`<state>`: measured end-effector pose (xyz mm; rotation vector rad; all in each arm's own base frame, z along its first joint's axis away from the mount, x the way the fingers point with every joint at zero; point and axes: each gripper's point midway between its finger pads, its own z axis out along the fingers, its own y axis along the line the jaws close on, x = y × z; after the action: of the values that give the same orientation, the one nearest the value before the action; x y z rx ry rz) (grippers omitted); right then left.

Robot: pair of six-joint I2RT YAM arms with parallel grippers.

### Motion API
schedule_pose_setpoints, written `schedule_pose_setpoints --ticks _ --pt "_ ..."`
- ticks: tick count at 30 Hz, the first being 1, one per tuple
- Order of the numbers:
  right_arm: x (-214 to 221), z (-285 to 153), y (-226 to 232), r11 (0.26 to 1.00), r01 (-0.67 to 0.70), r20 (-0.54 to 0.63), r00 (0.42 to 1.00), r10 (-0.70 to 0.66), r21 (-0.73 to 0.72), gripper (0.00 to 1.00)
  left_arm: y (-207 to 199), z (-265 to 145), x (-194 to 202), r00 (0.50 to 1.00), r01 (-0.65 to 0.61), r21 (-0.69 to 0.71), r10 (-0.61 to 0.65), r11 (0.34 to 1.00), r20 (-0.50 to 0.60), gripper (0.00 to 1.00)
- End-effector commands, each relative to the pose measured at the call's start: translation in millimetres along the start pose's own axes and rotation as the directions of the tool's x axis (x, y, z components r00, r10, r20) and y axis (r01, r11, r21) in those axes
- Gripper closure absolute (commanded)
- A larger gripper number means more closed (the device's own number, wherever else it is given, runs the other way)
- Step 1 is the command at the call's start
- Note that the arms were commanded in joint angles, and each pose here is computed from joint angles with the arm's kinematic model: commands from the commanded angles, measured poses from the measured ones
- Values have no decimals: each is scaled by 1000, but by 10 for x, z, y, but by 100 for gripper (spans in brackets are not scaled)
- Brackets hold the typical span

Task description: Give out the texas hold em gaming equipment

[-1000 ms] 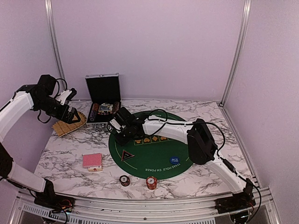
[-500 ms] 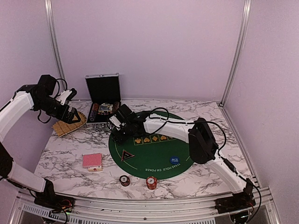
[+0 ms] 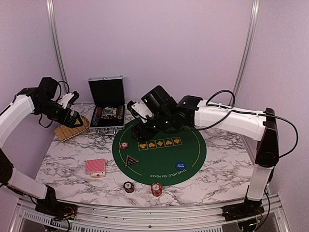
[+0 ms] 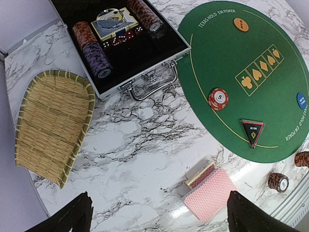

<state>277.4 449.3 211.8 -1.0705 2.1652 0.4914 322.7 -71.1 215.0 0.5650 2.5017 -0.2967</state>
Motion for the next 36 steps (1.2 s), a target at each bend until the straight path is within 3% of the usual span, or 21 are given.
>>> schedule_pose_setpoints --ticks 1,5,11,36 --pt "979 -98 339 999 43 -236 971 -46 -17 17 -36 -112 -59 1000 -10 -4 10 1000 27 1" --pt "1283 -281 525 998 42 -284 957 -54 -49 6 -33 -133 -74 999 -8 -8 8 1000 32 1" --pt "1617 -236 692 995 73 -365 926 -95 -74 2 -53 -189 -100 999 -5 -5 5 1000 43 1" --pt "2082 -52 878 982 131 -455 873 -178 -134 20 -69 -270 -124 999 -16 -16 17 1000 43 1"
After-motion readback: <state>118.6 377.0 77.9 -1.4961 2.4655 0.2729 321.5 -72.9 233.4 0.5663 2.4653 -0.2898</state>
